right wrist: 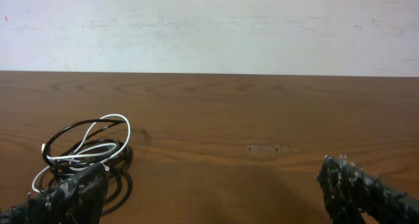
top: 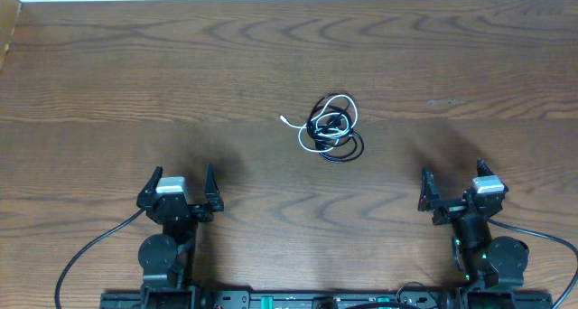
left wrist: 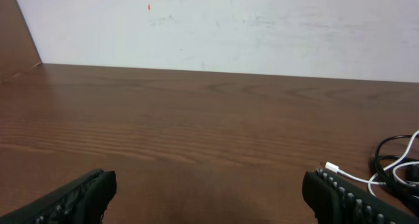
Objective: Untangle cables
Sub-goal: 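Open both grippers and raise them from the rest pose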
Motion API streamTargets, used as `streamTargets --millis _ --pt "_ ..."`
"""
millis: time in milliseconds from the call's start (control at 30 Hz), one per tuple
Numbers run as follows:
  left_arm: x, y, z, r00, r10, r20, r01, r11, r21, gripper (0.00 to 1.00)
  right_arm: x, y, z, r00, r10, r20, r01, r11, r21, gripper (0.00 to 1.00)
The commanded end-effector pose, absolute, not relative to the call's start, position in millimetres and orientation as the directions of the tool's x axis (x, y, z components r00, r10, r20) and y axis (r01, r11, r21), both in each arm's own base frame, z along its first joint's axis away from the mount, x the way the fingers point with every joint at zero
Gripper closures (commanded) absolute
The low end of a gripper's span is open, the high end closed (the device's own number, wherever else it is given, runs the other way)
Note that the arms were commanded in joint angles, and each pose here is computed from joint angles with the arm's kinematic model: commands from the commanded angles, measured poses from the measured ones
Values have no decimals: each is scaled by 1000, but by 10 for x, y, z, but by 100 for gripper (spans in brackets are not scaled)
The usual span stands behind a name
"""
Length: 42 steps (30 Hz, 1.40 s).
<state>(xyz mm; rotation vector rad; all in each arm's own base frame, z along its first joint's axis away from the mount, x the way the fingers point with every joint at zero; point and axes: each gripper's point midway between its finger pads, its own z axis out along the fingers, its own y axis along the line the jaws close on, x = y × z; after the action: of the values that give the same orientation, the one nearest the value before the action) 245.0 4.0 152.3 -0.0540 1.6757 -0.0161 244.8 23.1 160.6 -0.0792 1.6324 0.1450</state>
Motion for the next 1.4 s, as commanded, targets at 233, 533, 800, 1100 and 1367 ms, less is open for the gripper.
streamTargets --millis 233,533,800,1100,1367 --pt "2435 99 1358 -155 -53 -987 -65 997 -44 3 2445 251 1595 -67 21 -998 -147 989 31 1" --pt "2435 99 1358 -155 -53 -987 -65 997 -44 4 2445 251 1595 -66 21 -998 -147 989 30 1" --pt "2435 99 1358 -155 -53 -987 -65 997 -44 3 2445 251 1595 -66 21 -998 -147 989 30 1" --pt "2436 -151 1391 -166 -324 -931 35 942 -334 3 2311 708 1648 -241 445 -862 -340 793 505 1" --pt "2412 -393 1507 -229 -671 -705 96 705 -702 3 2279 780 1744 -367 712 -599 -272 533 801 1"
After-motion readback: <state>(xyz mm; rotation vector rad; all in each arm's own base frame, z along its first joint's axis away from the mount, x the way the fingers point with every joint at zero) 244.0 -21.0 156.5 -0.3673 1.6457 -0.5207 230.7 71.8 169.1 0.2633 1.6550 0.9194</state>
